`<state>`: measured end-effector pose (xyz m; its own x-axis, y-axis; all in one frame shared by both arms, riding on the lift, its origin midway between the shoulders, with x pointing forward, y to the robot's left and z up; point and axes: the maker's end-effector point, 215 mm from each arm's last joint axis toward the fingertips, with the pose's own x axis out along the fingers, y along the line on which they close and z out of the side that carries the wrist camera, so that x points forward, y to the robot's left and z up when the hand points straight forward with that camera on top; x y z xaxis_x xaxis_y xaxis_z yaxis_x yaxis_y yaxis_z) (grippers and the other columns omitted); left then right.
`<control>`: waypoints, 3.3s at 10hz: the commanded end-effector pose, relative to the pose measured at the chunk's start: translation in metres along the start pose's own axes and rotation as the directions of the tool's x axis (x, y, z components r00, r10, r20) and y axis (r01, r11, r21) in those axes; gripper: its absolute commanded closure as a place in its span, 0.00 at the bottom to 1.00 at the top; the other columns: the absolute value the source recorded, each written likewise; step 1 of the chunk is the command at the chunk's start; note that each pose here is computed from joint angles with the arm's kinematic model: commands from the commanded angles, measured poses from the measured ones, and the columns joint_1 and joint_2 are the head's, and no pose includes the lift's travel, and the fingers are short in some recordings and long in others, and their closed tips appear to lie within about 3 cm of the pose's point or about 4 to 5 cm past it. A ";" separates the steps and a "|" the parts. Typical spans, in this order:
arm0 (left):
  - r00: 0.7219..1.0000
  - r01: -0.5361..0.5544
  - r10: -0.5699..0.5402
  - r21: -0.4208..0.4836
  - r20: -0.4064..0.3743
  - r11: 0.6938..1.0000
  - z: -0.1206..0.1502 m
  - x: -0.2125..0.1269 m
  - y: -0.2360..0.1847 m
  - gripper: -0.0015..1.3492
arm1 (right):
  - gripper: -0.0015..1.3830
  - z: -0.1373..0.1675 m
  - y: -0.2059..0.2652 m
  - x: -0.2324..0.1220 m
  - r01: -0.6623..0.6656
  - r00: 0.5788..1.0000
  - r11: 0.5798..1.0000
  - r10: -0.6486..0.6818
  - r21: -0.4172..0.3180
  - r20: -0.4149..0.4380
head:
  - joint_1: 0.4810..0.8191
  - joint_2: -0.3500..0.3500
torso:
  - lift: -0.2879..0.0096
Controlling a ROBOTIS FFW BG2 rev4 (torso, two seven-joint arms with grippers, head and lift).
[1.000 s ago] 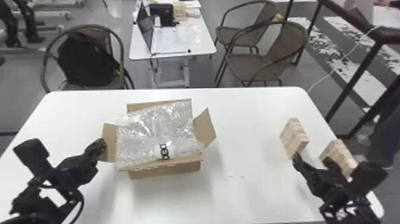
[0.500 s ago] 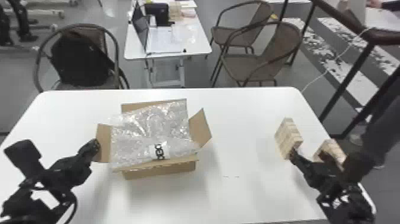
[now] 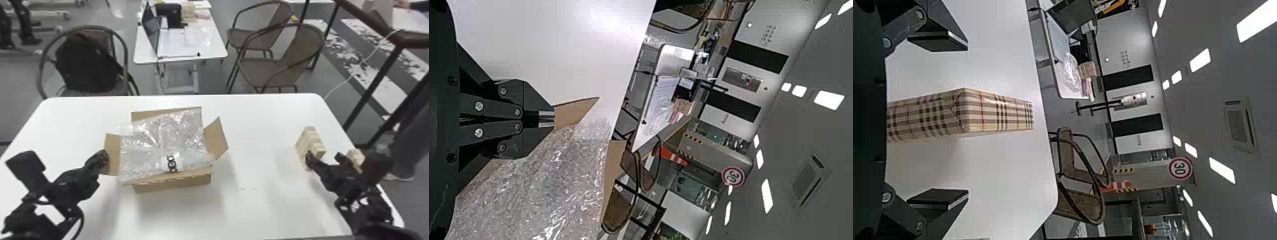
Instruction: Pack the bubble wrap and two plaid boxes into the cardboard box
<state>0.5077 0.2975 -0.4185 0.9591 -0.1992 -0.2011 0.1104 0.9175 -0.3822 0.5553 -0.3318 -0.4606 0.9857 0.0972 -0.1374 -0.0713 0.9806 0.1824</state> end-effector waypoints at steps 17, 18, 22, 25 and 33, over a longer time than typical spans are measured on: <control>1.000 0.009 -0.009 -0.008 -0.006 1.000 -0.005 -0.001 -0.002 0.90 | 0.80 0.092 0.141 0.048 -0.282 0.957 0.959 0.281 -0.001 0.073 | 0.63 0.55 | 0.73; 1.000 0.014 -0.014 -0.008 -0.006 1.000 -0.005 0.002 -0.004 0.90 | 0.80 0.119 0.194 0.051 -0.421 0.905 0.907 0.421 -0.006 0.059 | 0.63 0.58 | 0.73; 1.000 0.019 -0.019 -0.009 -0.013 1.000 -0.008 0.004 -0.007 0.90 | 0.80 0.134 0.351 0.033 -0.744 0.661 0.663 0.749 0.082 -0.050 | 0.63 0.80 | 0.73; 0.999 0.031 -0.031 -0.012 -0.015 0.999 -0.009 0.010 -0.013 0.90 | 0.80 0.073 0.436 0.015 -0.853 0.464 0.487 0.873 0.191 -0.153 | 0.63 0.95 | 0.73; 0.999 0.033 -0.033 -0.013 -0.009 0.999 -0.009 0.009 -0.014 0.90 | 0.11 0.093 0.423 0.019 -0.867 0.487 0.498 0.856 0.022 -0.175 | 0.63 1.00 | 0.73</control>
<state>0.5133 0.2809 -0.4235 0.9522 -0.2322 -0.1984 0.1383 0.9070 -0.3977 0.5513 0.0821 -0.3072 0.3586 0.9292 -0.0887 -0.8877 0.3689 0.2756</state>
